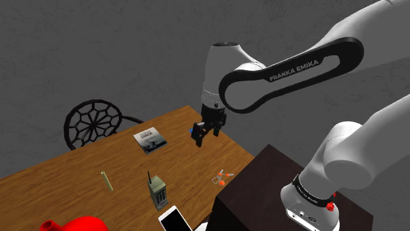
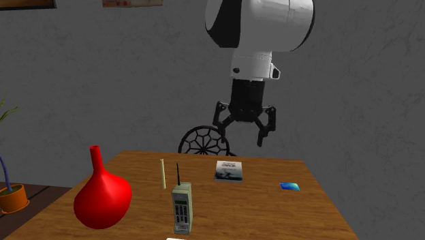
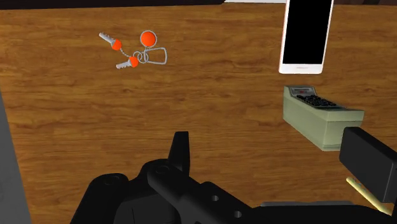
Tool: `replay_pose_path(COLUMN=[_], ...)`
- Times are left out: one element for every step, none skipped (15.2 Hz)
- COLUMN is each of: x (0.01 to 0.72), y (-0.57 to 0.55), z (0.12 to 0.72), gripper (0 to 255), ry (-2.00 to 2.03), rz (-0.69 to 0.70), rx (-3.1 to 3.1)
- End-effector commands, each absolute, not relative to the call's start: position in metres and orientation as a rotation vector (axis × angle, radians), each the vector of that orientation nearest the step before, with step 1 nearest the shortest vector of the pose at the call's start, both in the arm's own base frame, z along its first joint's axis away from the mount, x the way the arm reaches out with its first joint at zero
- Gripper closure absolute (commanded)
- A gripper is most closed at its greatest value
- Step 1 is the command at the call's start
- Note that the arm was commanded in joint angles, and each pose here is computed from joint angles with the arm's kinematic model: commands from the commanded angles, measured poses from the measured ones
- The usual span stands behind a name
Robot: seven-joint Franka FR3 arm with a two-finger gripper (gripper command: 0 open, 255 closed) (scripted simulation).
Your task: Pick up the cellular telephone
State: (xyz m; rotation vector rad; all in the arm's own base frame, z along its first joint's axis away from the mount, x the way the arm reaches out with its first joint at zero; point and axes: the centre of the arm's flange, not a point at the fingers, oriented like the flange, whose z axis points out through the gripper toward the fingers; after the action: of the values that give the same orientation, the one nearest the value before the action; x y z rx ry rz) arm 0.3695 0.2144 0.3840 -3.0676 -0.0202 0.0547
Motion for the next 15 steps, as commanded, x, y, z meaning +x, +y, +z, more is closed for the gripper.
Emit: replay_pose_path(x=[0.378,0.381,0.384,0.387,0.39,0.393,0.395,0.398,0.401,0.404,0.407,0.409,0.412,0.415,0.417], y=[0.238,0.248,0.257,0.266,0.275,0.285,0.294,0.303,0.312,0.321,0.33,0.339,0.348,0.357,0.366], z=[0.365,0.356,0.347,0.337,0.328,0.319,0.309,0.3,0.29,0.281,0.271,0.261,0.252,0.242,0.233], gripper=[0,0,0,0,0,0,0,0,0,0,0,0,0,0,0], ry=[-0.018,-0.018,-0.017,-0.017,-0.016,-0.016,-0.015,-0.014,-0.014,-0.013,-0.013,-0.012,-0.012,-0.011,-0.011], rz=[0.061,0.064,0.067,0.071,0.074,0.077,0.081,0.084,0.087,0.091,0.094,0.097,0.101,0.104,0.108], rx=[-3.069,-3.071,-3.073,-3.075,-3.078,-3.08,-3.082,-3.084,-3.086,-3.088,-3.09,-3.092,-3.094,-3.096,-3.098])
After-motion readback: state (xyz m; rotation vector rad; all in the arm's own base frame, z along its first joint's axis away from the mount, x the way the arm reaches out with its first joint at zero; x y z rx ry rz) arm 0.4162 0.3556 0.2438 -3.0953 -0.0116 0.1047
